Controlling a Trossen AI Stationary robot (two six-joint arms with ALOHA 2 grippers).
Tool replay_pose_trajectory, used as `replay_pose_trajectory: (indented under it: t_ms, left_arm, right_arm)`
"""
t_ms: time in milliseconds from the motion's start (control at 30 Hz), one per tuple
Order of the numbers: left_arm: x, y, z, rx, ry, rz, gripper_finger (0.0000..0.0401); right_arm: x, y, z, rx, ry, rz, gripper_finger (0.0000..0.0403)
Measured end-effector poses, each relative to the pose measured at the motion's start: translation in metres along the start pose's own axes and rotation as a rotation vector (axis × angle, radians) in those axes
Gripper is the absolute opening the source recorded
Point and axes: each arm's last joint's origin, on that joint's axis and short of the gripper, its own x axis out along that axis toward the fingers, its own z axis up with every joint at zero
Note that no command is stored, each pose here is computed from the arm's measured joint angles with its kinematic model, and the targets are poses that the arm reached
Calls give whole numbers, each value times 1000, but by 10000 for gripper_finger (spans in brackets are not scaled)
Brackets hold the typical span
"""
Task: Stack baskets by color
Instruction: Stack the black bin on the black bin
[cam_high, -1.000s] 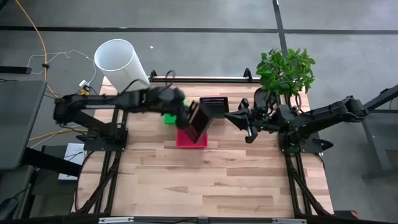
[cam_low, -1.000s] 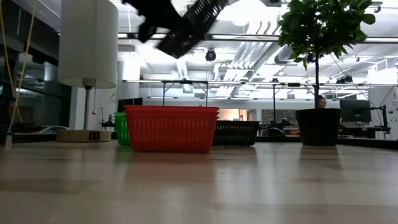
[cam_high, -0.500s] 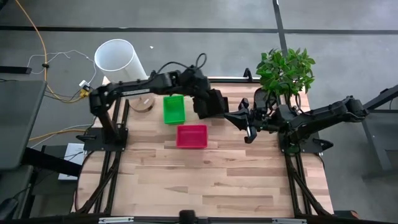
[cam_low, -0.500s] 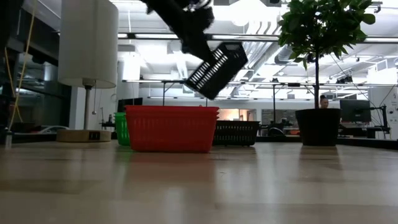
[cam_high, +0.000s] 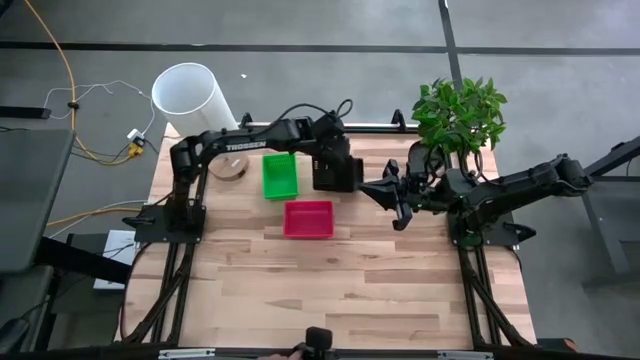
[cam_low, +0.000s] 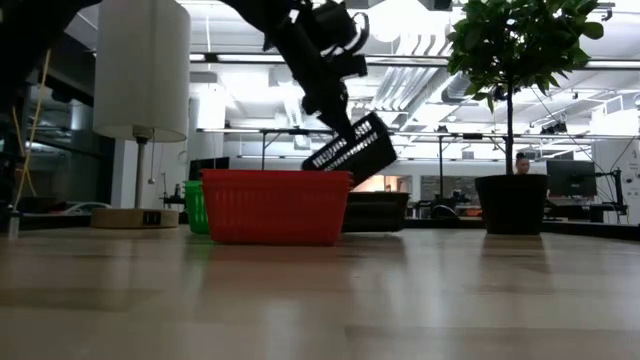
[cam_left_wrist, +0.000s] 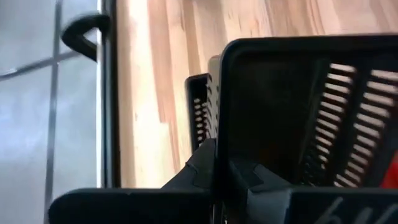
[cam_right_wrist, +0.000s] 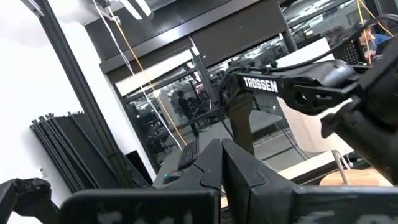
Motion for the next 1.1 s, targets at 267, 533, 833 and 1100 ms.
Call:
replay_pose_trajectory:
  t_ms: [267,533,833,1100]
  left_arm:
    - [4,3,-13,-8,79,-40,0]
    - [4,0,-16,105,98,-96,0]
    - [3,-14,-8,333,71,-140,0]
    - [3,-28,0,459,59,-149,1]
  right_arm:
    - [0,-2,-2,-9,16,-37,0]
    - [0,-2,-3,-11,24,-41,0]
    - [0,-2,-4,-12,29,-43,0]
    - [0,-2,-4,-12,29,-44,0]
